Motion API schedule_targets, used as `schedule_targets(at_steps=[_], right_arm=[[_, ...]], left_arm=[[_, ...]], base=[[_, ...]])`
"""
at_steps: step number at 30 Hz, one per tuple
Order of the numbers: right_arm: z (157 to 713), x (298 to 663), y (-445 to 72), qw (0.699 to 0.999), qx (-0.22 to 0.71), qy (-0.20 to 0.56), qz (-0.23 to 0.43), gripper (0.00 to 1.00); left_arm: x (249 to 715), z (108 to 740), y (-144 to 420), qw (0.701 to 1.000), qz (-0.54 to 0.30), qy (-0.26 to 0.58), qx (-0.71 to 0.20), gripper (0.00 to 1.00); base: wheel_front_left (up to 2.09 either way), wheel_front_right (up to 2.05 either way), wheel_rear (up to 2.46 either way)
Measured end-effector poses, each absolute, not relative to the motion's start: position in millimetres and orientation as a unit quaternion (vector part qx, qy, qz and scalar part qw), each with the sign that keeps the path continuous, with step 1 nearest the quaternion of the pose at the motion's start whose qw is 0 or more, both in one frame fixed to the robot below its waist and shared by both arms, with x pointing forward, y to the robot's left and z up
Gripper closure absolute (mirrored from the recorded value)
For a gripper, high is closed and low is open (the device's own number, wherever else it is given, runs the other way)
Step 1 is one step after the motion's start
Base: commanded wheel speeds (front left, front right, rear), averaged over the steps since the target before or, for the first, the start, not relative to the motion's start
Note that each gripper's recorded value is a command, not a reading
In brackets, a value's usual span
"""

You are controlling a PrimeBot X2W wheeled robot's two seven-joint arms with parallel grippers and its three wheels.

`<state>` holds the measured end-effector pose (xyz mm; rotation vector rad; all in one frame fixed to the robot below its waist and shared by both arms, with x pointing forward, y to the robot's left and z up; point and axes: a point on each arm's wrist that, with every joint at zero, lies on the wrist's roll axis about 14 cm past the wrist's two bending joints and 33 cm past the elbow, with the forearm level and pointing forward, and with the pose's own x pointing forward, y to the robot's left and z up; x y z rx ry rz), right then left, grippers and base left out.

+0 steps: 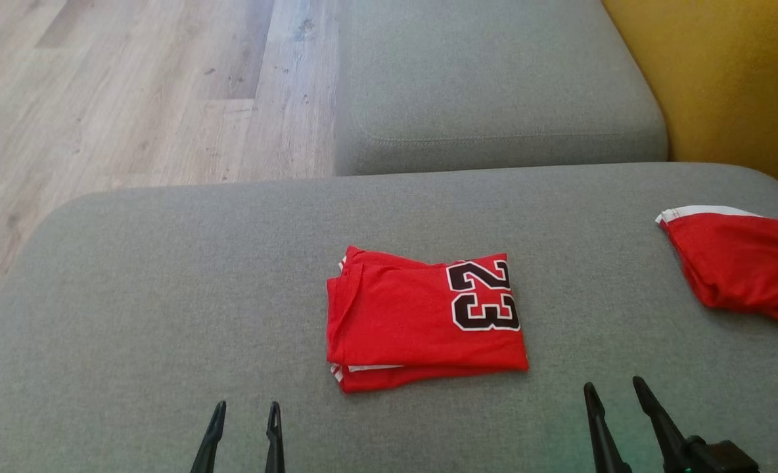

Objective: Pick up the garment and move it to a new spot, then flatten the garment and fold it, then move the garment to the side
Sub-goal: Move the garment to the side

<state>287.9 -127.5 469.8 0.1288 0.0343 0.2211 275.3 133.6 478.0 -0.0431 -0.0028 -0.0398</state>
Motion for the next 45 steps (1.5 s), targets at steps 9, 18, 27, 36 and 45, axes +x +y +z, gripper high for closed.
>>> schedule_targets(at_steps=[9, 18, 27, 36, 45], right_arm=[[458.4, 294.3, -119.1, 0.989, 0.064, 0.040, 0.124, 0.00], [443.9, 341.1, -119.1, 0.988, 0.065, 0.067, 0.122, 0.00], [411.6, 389.7, -94.4, 0.970, 0.092, 0.172, 0.148, 0.00], [379.7, 411.4, -69.2, 0.943, 0.119, 0.259, 0.170, 1.00], [392.8, 430.7, -94.0, 0.956, 0.111, 0.224, 0.153, 1.00]], left_arm=[[279.3, 472.9, 133.9, 1.000, -0.018, 0.011, -0.019, 0.00], [294.9, 471.8, 132.1, 0.999, -0.012, 0.020, -0.030, 0.00], [310.2, 472.9, 128.5, 0.999, -0.017, 0.022, -0.035, 0.00], [319.9, 478.1, 130.1, 0.999, -0.015, 0.016, -0.049, 0.00], [330.1, 476.8, 125.8, 0.999, -0.014, 0.018, -0.041, 0.00]], base=[[0.00, 0.00, 0.00], [0.00, 0.00, 0.00], [0.00, 0.00, 0.00], [0.00, 0.00, 0.00], [0.00, 0.00, 0.00]])
